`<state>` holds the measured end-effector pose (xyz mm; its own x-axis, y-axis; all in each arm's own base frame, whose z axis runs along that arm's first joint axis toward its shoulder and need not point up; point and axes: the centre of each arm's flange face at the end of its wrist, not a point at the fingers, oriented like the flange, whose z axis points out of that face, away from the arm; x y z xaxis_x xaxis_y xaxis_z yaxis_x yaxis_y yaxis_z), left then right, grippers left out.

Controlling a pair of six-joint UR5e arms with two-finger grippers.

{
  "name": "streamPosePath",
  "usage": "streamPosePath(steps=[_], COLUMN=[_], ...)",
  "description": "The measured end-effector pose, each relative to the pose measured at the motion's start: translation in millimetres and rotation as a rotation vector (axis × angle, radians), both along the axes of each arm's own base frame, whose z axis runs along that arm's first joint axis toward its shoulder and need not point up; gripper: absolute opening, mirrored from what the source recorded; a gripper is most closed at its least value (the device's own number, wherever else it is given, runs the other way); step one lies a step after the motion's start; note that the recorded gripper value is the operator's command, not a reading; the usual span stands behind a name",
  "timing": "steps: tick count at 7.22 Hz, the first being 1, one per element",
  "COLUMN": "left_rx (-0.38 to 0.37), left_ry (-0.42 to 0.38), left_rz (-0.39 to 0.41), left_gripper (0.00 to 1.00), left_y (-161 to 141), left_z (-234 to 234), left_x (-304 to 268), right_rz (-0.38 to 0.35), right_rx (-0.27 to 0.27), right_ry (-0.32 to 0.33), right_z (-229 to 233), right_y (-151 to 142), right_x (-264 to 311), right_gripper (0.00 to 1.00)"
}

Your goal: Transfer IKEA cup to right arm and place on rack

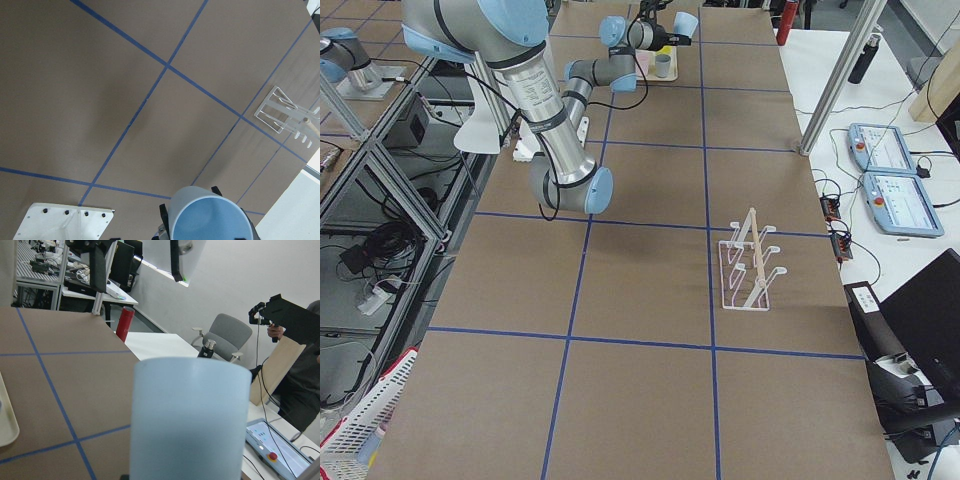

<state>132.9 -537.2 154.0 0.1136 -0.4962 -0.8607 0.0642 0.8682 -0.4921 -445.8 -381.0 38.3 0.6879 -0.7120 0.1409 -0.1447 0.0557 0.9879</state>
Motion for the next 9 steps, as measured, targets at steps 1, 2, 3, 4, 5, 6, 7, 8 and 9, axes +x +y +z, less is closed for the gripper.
streamPosePath(steps=[1,2,3,4,5,6,7,8,9], left_rx=[0.049,0.129,0.207,0.282,0.358,0.430,0.507,0.584,0.663], left_ry=[-0.024,-0.054,-0.093,-0.141,-0.185,-0.224,-0.280,-0.357,-0.453], left_rz=[-0.027,-0.038,-0.051,-0.062,-0.059,-0.048,-0.043,-0.036,-0.007], left_gripper=[1.00,1.00,1.00,1.00,1.00,1.00,1.00,1.00,1.00], left_y=[-3,-5,-6,-7,-7,-8,-8,-10,-14], left_z=[19,48,78,106,130,153,178,199,217], left_x=[-3,-9,-15,-18,-19,-23,-29,-35,-44], right_rz=[0.019,0.024,0.021,0.022,0.033,0.046,0.054,0.059,0.058], right_rx=[-0.039,-0.084,-0.126,-0.148,-0.147,-0.145,-0.139,-0.127,-0.107], right_ry=[0.081,0.168,0.251,0.344,0.456,0.564,0.666,0.752,0.843], right_z=[6,15,26,40,57,79,104,125,147], right_y=[-15,-33,-53,-70,-83,-95,-106,-116,-126], right_x=[9,18,31,49,72,93,110,127,145], right_gripper=[0.32,0.33,0.33,0.38,0.37,0.32,0.27,0.23,0.23])
